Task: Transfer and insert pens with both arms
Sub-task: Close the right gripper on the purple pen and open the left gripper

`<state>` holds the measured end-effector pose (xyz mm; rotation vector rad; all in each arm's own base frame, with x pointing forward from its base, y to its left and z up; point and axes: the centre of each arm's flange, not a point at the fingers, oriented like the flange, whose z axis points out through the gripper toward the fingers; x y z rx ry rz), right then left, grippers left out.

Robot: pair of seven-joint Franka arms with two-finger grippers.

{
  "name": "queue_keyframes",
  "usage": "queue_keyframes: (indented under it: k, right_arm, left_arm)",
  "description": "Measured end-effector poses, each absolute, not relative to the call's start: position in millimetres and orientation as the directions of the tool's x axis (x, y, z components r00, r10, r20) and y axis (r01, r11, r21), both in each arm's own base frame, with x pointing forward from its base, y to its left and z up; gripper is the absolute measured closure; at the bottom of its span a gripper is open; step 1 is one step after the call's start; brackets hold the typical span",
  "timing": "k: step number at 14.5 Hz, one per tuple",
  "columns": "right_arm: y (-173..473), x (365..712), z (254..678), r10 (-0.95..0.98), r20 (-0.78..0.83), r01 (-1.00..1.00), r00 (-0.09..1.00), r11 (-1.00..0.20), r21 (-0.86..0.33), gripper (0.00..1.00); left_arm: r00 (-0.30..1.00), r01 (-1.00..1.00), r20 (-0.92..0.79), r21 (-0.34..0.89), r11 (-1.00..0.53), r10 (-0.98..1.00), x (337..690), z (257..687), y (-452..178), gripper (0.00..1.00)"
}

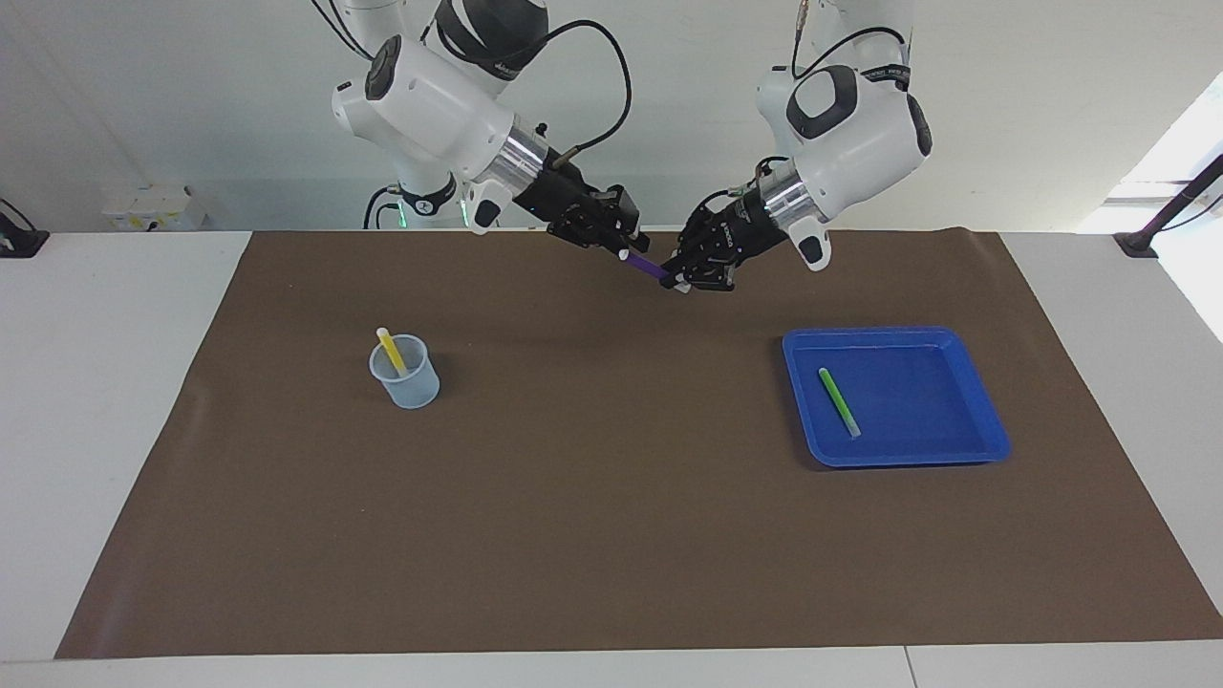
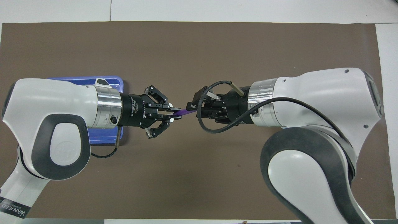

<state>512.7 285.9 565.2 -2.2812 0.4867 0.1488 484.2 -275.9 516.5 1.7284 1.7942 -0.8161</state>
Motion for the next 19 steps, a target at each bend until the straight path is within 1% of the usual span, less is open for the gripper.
queue_keyframes:
  k: [5,8,9,10,11,12,13,14,19]
  right_arm:
    - [282.7,515.2,565.5,-0.311,-0.248,-0.393,0.917,-0.614,-0.684,0.61]
    - [280.3,517.4,562.8,-0.330,-0.239,-0.399,0.913,-0.607,-0.688,0.63]
    - [280.2,517.4,561.8,-0.330,-0.239,-0.400,0.913,-0.607,-0.687,0.66]
    - [280.4,517.2,561.4,-0.330,-0.240,-0.400,0.913,-0.607,-0.686,0.66]
    - [280.7,517.0,561.5,-0.330,-0.240,-0.400,0.913,-0.608,-0.686,0.69]
    - [280.9,516.8,561.6,-0.329,-0.240,-0.399,0.913,-0.608,-0.686,0.69]
    - [280.5,516.6,561.2,-0.330,-0.239,-0.399,0.913,-0.609,-0.685,0.74]
    - [279.7,516.7,560.5,-0.331,-0.239,-0.400,0.913,-0.610,-0.684,0.82]
    - [280.1,515.5,561.7,-0.328,-0.227,-0.390,0.917,-0.620,-0.681,0.82]
  left_arm:
    - [-0.058,0.998,-0.724,-0.069,0.012,0.687,484.8,517.1,-275.1,0.83]
    - [-0.058,0.998,-0.724,-0.069,0.013,0.687,484.9,517.2,-275.0,0.83]
    - [-0.059,0.998,-0.724,-0.069,0.013,0.687,484.9,517.2,-275.0,0.83]
    - [-0.059,0.998,-0.724,-0.068,0.014,0.687,485.0,517.3,-275.0,0.83]
    - [-0.059,0.998,-0.725,-0.068,0.014,0.687,485.0,517.3,-274.9,0.83]
    - [-0.060,0.998,-0.725,-0.069,0.015,0.686,485.0,517.4,-275.0,0.83]
    - [-0.062,0.998,-0.727,-0.068,0.018,0.684,485.6,517.8,-274.3,0.83]
    - [-0.063,0.998,-0.728,-0.067,0.021,0.683,486.0,518.5,-273.1,0.83]
    - [-0.062,0.998,-0.728,-0.067,0.019,0.683,485.2,518.3,-273.8,0.83]
